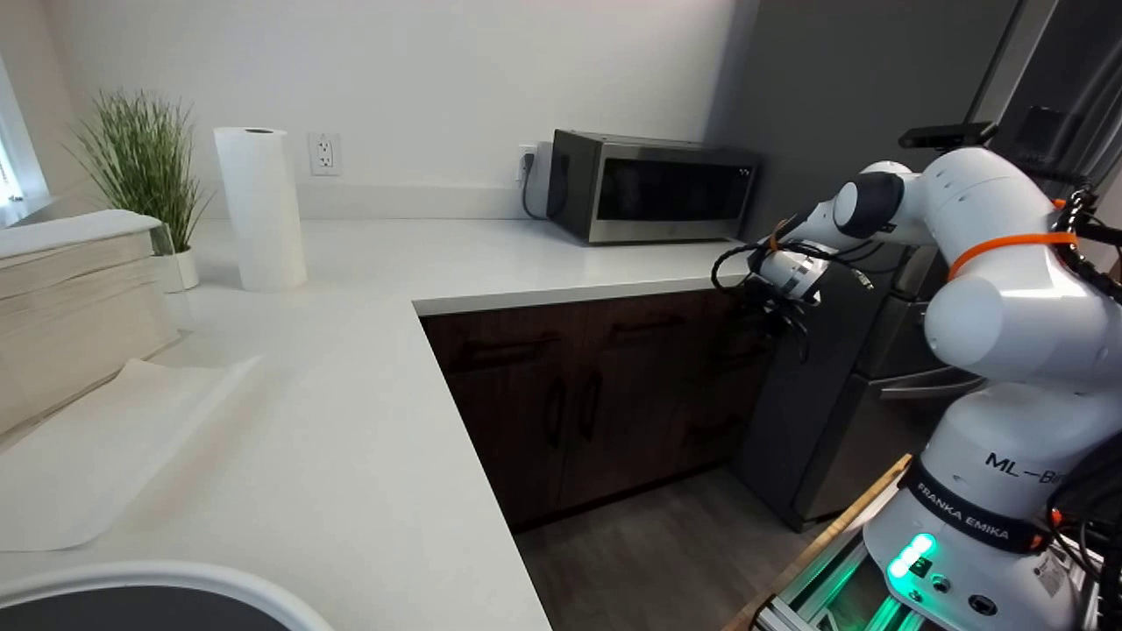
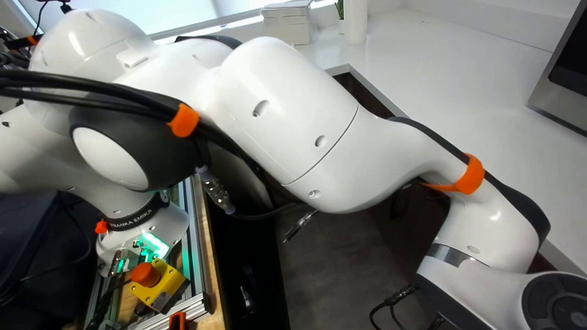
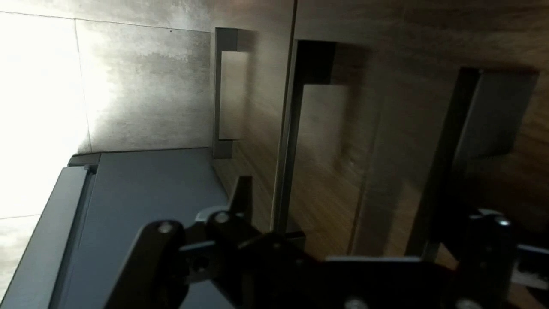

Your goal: Open the drawer on the top right side of the kitchen counter

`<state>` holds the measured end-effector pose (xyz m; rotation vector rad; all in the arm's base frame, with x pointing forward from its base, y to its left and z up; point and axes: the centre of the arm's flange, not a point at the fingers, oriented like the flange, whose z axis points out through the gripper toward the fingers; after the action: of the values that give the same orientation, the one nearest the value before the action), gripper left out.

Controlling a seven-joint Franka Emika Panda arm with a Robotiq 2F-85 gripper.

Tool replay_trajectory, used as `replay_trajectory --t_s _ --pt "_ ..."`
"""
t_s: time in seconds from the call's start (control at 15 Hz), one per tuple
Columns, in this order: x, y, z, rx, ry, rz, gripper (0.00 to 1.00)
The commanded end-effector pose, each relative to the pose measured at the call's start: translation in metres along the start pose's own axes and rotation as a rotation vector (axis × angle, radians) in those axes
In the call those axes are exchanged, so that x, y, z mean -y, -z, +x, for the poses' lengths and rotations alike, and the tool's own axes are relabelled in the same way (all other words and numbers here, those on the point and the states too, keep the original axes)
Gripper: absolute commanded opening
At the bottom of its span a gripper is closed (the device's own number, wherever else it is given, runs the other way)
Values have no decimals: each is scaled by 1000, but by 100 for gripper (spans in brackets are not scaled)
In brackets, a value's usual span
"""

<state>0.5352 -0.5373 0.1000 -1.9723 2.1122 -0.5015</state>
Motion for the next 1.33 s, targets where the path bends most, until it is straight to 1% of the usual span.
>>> replay_trajectory --t_s 0.0,0.33,0.47,0.6,0.73,0.93,1.27 --pt "-1 -2 8 29 -2 -61 100" --pt "-13 23 10 27 -26 -97 100" --pt "-23 33 11 22 -41 -97 100" --pt "-35 39 9 38 -47 -80 100" --pt "-47 44 6 61 -63 -89 100" --pt "-61 50 2 73 -91 -95 100" --pt "-73 73 0 68 -115 -113 100"
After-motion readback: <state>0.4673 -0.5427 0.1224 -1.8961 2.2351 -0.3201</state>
